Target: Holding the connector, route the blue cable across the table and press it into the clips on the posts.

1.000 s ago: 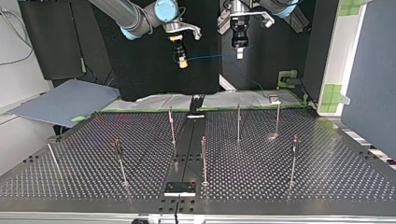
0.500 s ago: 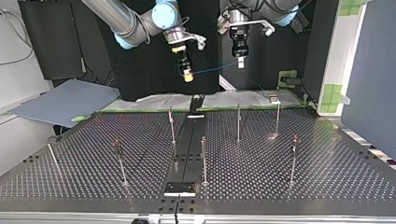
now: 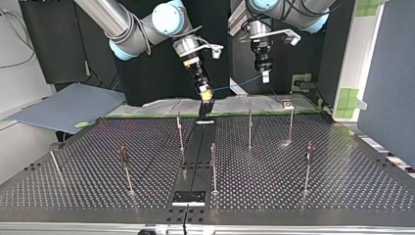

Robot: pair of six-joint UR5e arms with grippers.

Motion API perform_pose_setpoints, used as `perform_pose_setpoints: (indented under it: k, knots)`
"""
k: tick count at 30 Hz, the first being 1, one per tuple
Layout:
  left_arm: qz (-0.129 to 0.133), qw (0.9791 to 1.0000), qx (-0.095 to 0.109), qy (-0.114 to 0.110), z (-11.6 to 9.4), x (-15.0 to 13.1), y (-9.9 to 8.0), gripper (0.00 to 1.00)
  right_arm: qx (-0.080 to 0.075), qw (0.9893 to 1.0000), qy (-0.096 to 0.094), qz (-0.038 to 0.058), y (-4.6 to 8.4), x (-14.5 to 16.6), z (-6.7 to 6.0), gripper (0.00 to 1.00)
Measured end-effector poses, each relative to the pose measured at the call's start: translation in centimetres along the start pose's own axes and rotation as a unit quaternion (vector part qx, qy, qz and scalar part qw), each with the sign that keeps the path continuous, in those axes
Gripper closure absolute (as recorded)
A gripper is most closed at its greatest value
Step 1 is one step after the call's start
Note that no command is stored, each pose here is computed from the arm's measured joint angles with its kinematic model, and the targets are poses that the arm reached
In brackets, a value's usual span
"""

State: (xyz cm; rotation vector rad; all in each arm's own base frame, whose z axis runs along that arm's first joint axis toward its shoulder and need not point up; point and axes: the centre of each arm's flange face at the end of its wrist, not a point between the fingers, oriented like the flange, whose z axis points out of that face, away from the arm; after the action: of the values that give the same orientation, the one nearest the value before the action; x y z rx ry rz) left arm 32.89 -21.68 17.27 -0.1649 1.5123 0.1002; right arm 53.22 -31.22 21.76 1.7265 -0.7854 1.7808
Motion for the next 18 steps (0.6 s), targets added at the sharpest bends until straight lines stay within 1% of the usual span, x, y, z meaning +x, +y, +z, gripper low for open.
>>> perform_pose_setpoints:
  k: [4, 7, 9, 11, 14, 18]
  knots:
    - [-0.015, 0.9997, -0.018, -0.008, 1.3, -1.6, 0.9, 1.0, 0.02, 0.9996, 0.021, 0.0019, -1.0, 3.3, 0.6, 1.0]
    - [-0.025, 0.9989, -0.034, -0.018, 2.4, -3.1, 1.5, 1.0, 0.029, 0.9993, 0.025, 0.0023, -1.7, 4.3, 1.0, 1.0]
    - [-0.029, 0.9981, -0.047, -0.025, 3.2, -4.2, 1.9, 1.0, 0.032, 0.9991, 0.027, 0.0029, -2.1, 4.6, 1.4, 1.0]
    - [-0.032, 0.9972, -0.059, -0.032, 3.9, -5.1, 2.4, 1.0, 0.036, 0.9988, 0.033, 0.0053, -2.5, 5.2, 1.9, 1.0]
    - [-0.033, 0.9954, -0.079, -0.043, 4.9, -6.7, 3.1, 1.0, 0.039, 0.9983, 0.042, 0.0124, -2.8, 6.2, 2.6, 1.0]
    - [-0.035, 0.9937, -0.091, -0.054, 5.7, -8.7, 3.7, 1.0, 0.041, 0.9977, 0.051, 0.0184, -3.1, 7.6, 3.4, 1.0]
